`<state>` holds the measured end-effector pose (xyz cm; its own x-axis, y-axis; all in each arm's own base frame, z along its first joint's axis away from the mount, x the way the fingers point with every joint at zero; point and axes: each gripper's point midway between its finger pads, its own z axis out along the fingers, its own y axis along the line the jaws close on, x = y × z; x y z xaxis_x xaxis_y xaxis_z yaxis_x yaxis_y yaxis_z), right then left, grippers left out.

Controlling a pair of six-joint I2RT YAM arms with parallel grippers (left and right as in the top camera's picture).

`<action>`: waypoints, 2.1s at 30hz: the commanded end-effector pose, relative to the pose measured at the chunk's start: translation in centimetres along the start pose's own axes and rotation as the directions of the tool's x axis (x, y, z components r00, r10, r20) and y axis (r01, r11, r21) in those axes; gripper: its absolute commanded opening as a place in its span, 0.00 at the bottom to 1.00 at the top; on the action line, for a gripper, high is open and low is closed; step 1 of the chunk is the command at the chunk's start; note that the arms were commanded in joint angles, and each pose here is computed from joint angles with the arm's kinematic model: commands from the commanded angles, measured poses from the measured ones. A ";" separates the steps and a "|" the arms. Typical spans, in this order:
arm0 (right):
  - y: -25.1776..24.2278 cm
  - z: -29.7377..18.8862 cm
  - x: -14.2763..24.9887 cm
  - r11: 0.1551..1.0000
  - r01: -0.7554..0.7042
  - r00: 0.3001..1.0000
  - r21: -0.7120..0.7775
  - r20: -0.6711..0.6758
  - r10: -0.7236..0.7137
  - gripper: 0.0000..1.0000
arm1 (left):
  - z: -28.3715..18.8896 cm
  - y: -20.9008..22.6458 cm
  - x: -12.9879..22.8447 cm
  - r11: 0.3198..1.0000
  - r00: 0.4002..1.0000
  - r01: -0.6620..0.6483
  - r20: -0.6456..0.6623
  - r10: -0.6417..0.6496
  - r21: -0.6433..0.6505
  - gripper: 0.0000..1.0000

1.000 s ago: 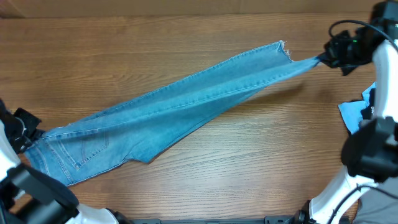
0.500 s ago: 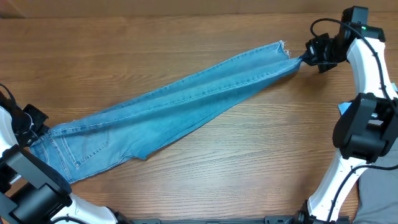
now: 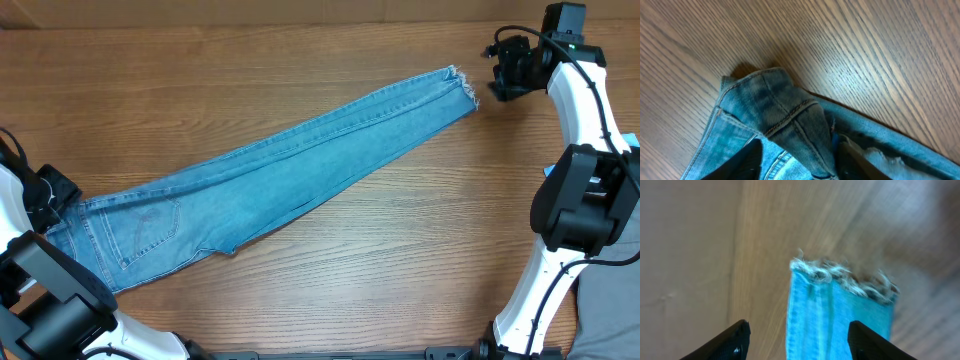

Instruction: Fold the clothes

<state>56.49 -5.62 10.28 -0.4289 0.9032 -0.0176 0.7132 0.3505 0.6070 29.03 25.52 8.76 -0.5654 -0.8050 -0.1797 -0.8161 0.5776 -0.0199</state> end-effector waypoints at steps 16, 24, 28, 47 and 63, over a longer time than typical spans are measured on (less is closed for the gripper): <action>-7.3 0.5 -0.3 0.799 0.531 0.846 0.283 -0.123 -0.519 0.56 | -5.2 -2.3 0.8 0.984 0.995 -0.097 0.038 0.093 0.147 0.56; -7.9 4.5 0.6 0.805 0.560 0.828 0.195 -0.118 -0.548 0.56 | -12.4 -3.6 1.4 0.958 0.983 -0.131 0.162 0.091 0.256 0.72; -8.6 6.0 1.9 0.794 0.578 0.816 0.186 -0.127 -0.564 0.56 | -14.2 -3.6 2.0 0.952 0.975 -0.143 0.201 0.089 0.272 0.78; -13.3 0.9 -1.1 0.774 0.479 0.873 0.413 -0.131 -0.470 0.04 | -14.2 -3.5 3.6 0.951 0.985 -0.131 0.143 0.094 0.280 0.77; -19.6 -9.5 0.5 0.793 0.235 0.965 0.562 -0.233 -0.121 0.25 | -11.0 -6.4 7.0 0.931 0.959 -0.282 0.065 0.275 0.231 0.32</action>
<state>36.11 -14.46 2.60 -0.6271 0.7616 0.1632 0.7670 0.6404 -0.0412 29.41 15.43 20.34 -0.7192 -0.6336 -0.2852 -0.5918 0.7737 -0.2264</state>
